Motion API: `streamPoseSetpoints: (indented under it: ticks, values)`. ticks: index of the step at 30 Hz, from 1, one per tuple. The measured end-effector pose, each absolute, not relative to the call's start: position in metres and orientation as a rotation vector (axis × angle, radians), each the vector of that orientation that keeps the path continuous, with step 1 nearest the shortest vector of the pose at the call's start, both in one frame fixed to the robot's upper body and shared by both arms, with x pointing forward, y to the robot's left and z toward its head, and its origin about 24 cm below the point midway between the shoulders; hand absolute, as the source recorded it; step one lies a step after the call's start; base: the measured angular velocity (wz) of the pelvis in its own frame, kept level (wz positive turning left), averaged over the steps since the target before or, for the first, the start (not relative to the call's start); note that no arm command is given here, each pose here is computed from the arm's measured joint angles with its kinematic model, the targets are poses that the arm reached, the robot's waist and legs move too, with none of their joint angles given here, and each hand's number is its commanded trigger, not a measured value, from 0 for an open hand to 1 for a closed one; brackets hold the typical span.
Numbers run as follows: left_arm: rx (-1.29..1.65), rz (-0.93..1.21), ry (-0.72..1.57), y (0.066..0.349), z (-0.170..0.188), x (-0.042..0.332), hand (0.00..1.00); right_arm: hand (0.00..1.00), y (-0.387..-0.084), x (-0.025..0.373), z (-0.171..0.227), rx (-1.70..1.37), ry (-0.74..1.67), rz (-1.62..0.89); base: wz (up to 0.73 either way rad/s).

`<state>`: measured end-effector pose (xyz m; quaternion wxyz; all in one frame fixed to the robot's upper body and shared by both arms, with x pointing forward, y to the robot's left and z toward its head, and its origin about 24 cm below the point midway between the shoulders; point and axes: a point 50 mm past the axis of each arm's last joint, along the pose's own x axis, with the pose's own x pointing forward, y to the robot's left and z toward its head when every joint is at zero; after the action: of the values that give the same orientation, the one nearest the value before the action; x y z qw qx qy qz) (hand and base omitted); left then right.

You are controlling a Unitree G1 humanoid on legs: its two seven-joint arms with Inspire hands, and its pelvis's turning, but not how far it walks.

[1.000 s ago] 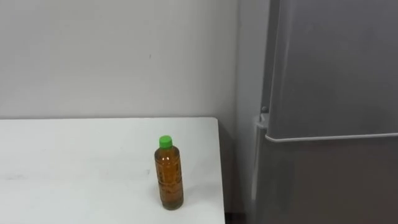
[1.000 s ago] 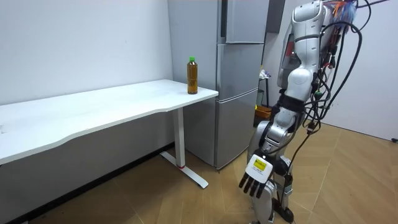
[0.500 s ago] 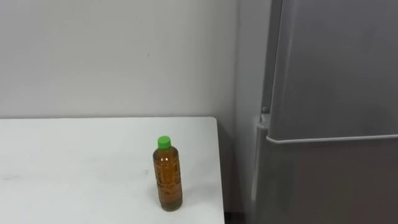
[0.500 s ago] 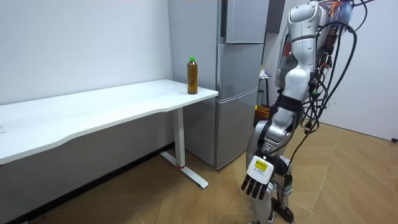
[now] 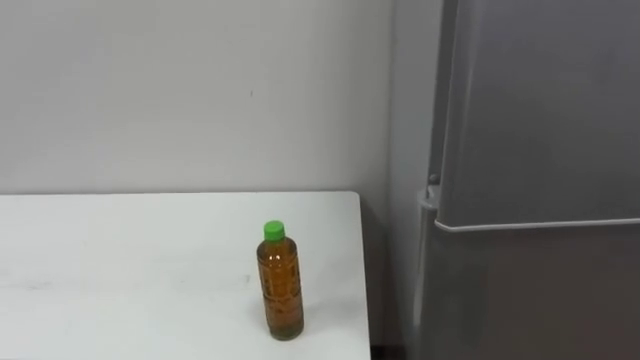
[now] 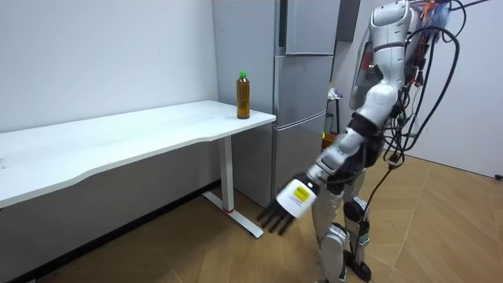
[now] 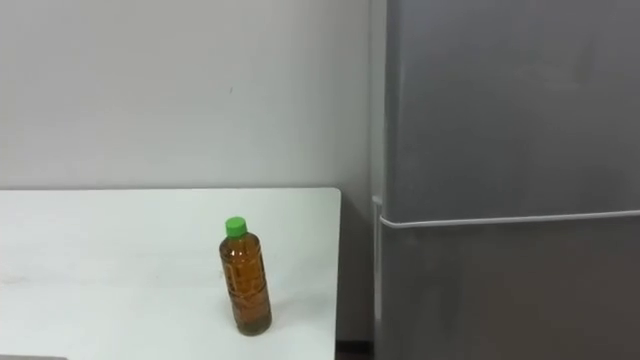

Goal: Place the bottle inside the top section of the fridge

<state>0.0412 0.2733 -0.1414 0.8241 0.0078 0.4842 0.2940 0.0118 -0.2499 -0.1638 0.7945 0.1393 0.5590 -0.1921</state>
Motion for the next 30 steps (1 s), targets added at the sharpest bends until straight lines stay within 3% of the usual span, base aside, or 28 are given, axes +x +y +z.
streamPoseSetpoints:
  ticks: [7, 15, 23, 30]
  values:
    - [0.068, 0.678, 0.666, 0.289, -0.098, 0.100, 0.00, 0.00, -0.259, 0.008, -0.160, 0.272, 1.174, -0.438, -0.04]
    - [0.137, 0.688, 0.186, 0.305, -0.008, 0.167, 0.00, 0.00, -0.259, 0.007, -0.160, 0.256, 1.172, -0.430, -0.04]
    - [0.121, 0.591, -0.286, 0.286, 0.094, 0.209, 0.00, 0.00, -0.257, 0.019, -0.159, 0.211, 1.156, -0.379, -0.04]
    - [0.082, 0.465, -0.506, 0.262, 0.143, 0.224, 0.00, 0.00, -0.252, 0.029, -0.161, 0.214, 1.155, -0.367, -0.05]
